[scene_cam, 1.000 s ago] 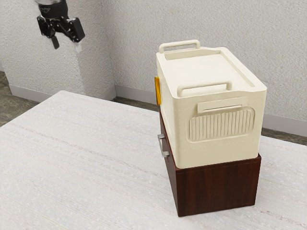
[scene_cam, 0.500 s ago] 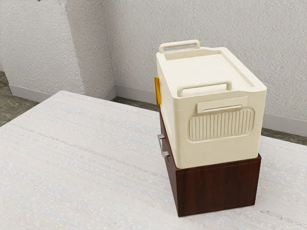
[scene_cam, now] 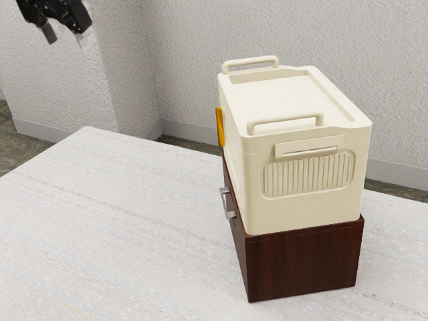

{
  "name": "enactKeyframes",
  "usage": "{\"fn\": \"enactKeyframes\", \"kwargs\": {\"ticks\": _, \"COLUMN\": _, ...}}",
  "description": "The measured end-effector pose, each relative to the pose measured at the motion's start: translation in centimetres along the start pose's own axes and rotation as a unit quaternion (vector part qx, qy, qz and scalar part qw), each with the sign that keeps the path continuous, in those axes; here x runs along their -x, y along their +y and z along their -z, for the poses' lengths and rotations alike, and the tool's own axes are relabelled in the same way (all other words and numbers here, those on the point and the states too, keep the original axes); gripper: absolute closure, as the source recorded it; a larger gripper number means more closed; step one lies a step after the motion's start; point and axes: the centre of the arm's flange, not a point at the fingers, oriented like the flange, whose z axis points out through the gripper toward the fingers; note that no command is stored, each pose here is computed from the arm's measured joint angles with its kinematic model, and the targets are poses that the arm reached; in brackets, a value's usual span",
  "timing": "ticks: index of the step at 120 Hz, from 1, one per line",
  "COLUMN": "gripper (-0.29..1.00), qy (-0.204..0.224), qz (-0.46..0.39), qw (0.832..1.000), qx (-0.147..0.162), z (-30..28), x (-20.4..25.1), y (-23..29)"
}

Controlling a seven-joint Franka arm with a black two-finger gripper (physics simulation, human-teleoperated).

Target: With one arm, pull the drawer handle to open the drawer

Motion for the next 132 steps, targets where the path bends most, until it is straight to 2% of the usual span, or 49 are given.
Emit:
{"fn": "enactKeyframes", "kwargs": {"ticks": 17, "gripper": 0.0, "qy": 0.003, "qz": -0.024, "qw": 1.0, "qx": -0.003, "z": 1.0, "x": 11.9, "y": 3.5}}
{"fn": "enactKeyframes", "kwargs": {"ticks": 23, "gripper": 0.0, "qy": 0.002, "qz": -0.021, "qw": 1.0, "qx": -0.021, "z": -0.5, "x": 15.2, "y": 4.8}}
{"fn": "enactKeyframes", "kwargs": {"ticks": 31, "gripper": 0.0, "qy": -0.013, "qz": 0.0, "qw": 0.999, "qx": -0.032, "z": -4.6, "x": 16.9, "y": 4.6}}
{"fn": "enactKeyframes", "kwargs": {"ticks": 40, "gripper": 0.0, "qy": -0.023, "qz": 0.045, "qw": 0.999, "qx": -0.002, "z": -8.9, "x": 18.2, "y": 0.8}}
{"fn": "enactKeyframes", "kwargs": {"ticks": 48, "gripper": 0.0, "qy": -0.014, "qz": 0.054, "qw": 0.998, "qx": 0.017, "z": -10.2, "x": 18.4, "y": 0.3}}
{"fn": "enactKeyframes", "kwargs": {"ticks": 63, "gripper": 0.0, "qy": -0.045, "qz": 0.075, "qw": 0.996, "qx": 0.031, "z": -11.8, "x": 19.2, "y": -0.2}}
{"fn": "enactKeyframes", "kwargs": {"ticks": 75, "gripper": 0.0, "qy": -0.082, "qz": 0.094, "qw": 0.991, "qx": 0.04, "z": -16.0, "x": 20.1, "y": -0.6}}
{"fn": "enactKeyframes", "kwargs": {"ticks": 86, "gripper": 0.0, "qy": -0.083, "qz": 0.095, "qw": 0.991, "qx": 0.047, "z": -17.7, "x": 20.1, "y": 0.5}}
{"fn": "enactKeyframes", "kwargs": {"ticks": 103, "gripper": 0.0, "qy": -0.068, "qz": 0.079, "qw": 0.992, "qx": 0.075, "z": -18.1, "x": 17.6, "y": 4.2}}
{"fn": "enactKeyframes", "kwargs": {"ticks": 120, "gripper": 0.0, "qy": -0.083, "qz": 0.074, "qw": 0.987, "qx": 0.118, "z": -21.0, "x": 15.0, "y": 9.4}}
{"fn": "enactKeyframes", "kwargs": {"ticks": 132, "gripper": 0.0, "qy": -0.102, "qz": 0.114, "qw": 0.976, "qx": 0.153, "z": -23.3, "x": 15.0, "y": 11.5}}
